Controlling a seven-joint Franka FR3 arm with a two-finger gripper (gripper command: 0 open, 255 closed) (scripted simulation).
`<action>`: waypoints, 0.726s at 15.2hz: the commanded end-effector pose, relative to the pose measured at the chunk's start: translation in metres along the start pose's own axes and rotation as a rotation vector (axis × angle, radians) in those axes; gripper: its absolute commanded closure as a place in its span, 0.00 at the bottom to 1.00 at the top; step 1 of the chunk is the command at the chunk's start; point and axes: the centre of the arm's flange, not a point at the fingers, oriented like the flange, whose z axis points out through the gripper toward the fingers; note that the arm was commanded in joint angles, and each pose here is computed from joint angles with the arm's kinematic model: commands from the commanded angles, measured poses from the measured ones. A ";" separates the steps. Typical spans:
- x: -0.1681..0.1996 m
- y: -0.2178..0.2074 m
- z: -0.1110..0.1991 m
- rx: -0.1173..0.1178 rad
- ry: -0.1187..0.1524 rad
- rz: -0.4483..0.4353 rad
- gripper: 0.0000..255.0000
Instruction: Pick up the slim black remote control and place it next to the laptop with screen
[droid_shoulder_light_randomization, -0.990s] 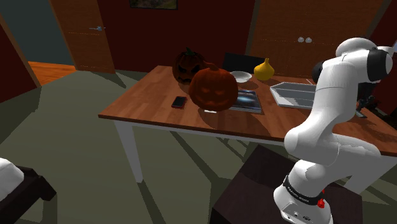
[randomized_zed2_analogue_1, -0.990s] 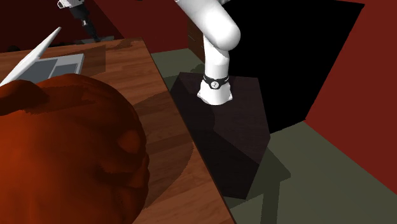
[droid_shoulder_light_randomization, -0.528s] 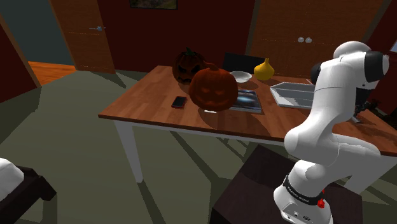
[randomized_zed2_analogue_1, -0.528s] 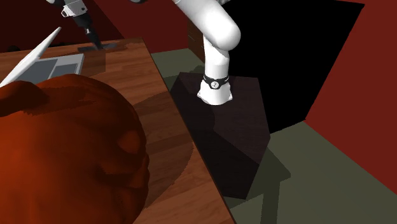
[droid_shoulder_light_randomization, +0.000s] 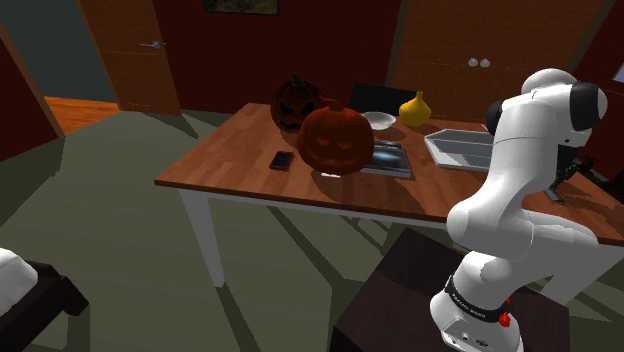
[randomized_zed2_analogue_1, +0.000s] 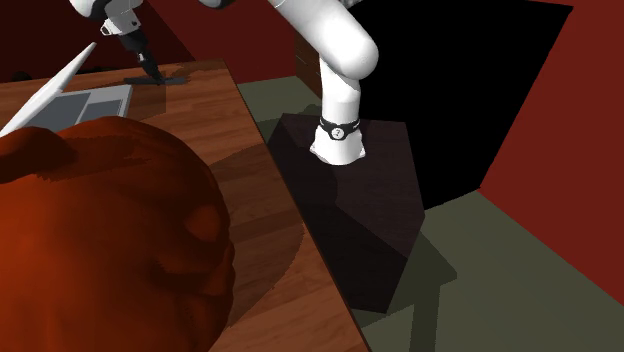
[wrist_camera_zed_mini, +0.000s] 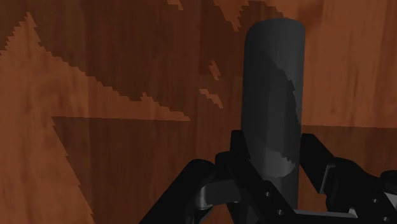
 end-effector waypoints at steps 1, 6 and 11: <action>0.000 0.000 0.002 0.001 -0.002 0.000 1.00; 0.000 0.000 0.002 0.001 -0.002 0.000 0.00; 0.000 0.000 -0.011 0.001 -0.002 0.000 0.00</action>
